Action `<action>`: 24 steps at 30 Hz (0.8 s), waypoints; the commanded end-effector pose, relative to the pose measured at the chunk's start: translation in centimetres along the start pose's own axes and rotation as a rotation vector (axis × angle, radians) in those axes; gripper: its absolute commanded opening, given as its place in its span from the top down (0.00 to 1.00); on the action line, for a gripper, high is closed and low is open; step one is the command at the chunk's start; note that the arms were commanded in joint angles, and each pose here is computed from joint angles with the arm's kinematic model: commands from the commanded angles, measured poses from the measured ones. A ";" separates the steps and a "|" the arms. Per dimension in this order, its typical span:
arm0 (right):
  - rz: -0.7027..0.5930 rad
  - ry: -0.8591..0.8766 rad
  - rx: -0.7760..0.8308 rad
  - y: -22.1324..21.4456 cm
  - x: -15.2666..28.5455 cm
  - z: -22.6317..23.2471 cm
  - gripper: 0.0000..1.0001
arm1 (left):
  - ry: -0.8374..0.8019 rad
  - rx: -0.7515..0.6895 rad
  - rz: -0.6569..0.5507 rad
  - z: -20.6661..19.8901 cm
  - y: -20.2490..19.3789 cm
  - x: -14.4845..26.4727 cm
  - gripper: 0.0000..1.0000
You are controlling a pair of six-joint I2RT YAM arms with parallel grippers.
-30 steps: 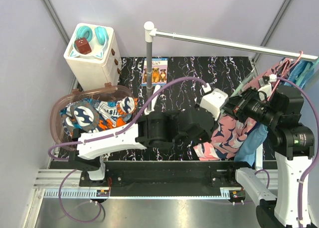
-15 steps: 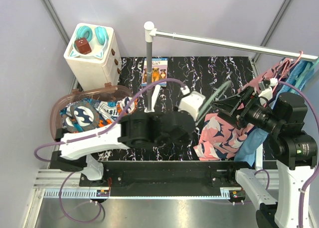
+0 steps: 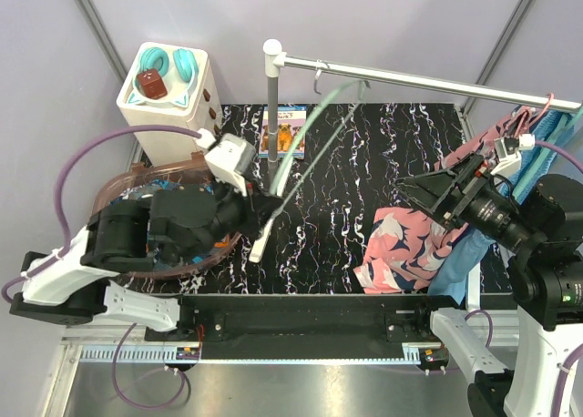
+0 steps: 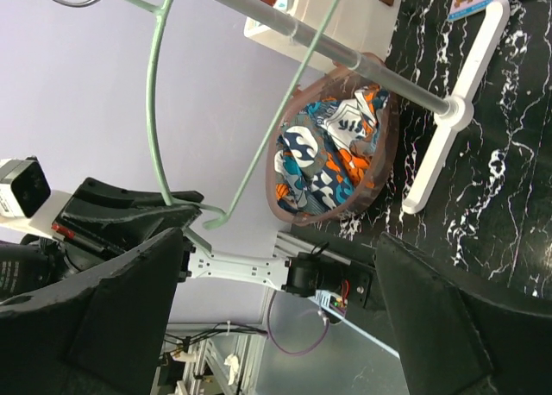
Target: Remove the shorts from the hanger
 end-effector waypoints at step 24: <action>-0.038 -0.086 0.077 2.7 -1.8 0.0 0.01 | 0.142 0.229 0.062 4.3 1.6 -3.9 0.99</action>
Point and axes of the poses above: each gripper's point midway between its finger pads, its own x axis back along the fingers, its own z axis along the line the jaws close on, y = z × x, the point moved 9 cm from there along x, back along the fingers
